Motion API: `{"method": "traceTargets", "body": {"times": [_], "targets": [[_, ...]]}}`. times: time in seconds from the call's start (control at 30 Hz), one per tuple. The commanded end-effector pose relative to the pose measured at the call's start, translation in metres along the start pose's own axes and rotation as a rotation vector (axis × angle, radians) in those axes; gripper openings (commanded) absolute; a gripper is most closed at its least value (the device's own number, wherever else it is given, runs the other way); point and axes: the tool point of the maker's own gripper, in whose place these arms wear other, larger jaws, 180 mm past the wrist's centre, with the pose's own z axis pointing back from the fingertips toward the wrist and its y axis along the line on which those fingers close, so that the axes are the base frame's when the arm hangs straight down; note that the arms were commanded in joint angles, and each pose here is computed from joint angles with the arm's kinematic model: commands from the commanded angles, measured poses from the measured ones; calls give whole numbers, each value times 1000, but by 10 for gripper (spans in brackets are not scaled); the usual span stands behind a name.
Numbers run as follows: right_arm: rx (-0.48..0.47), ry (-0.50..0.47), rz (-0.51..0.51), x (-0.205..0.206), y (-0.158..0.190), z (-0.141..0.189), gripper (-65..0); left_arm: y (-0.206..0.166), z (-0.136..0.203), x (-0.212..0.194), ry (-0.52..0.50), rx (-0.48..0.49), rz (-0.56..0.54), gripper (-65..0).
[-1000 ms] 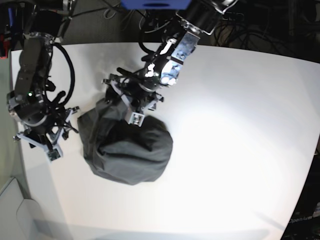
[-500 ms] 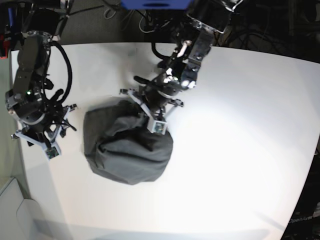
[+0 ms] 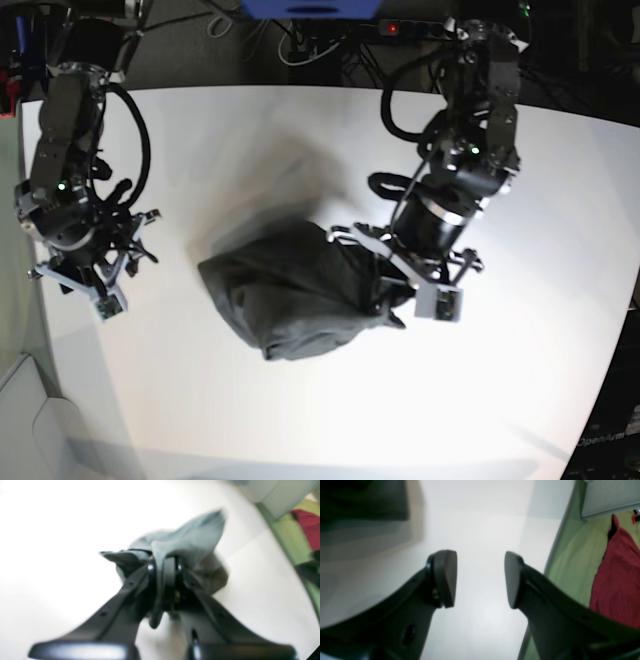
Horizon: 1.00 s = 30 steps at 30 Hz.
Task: Layout the t-shirt on the table in an organized manner, then fold the t-shirt properly
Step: 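Drag the t-shirt with the left gripper away from the right gripper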
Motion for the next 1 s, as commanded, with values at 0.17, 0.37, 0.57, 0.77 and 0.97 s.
{"method": "traceTargets", "body": {"times": [0.17,0.37,0.57,0.77,0.97], "targets": [[-27,-39,0,11,-10,5,-337,107,39,36,-154,258,119,-641],[-20,-42,-1,12,-7,4,-337,176,84,52,-187,383,118,-641],[2,-58,-23,18,3,3,-337,207,86,22,-69,427,112,-641],[12,-61,-22,19,7,2,-337,242,100,-68,142,524,227,-641],[76,-89,56,35,36,0,-336,251,124,-126,276,576,288,-636]]}}
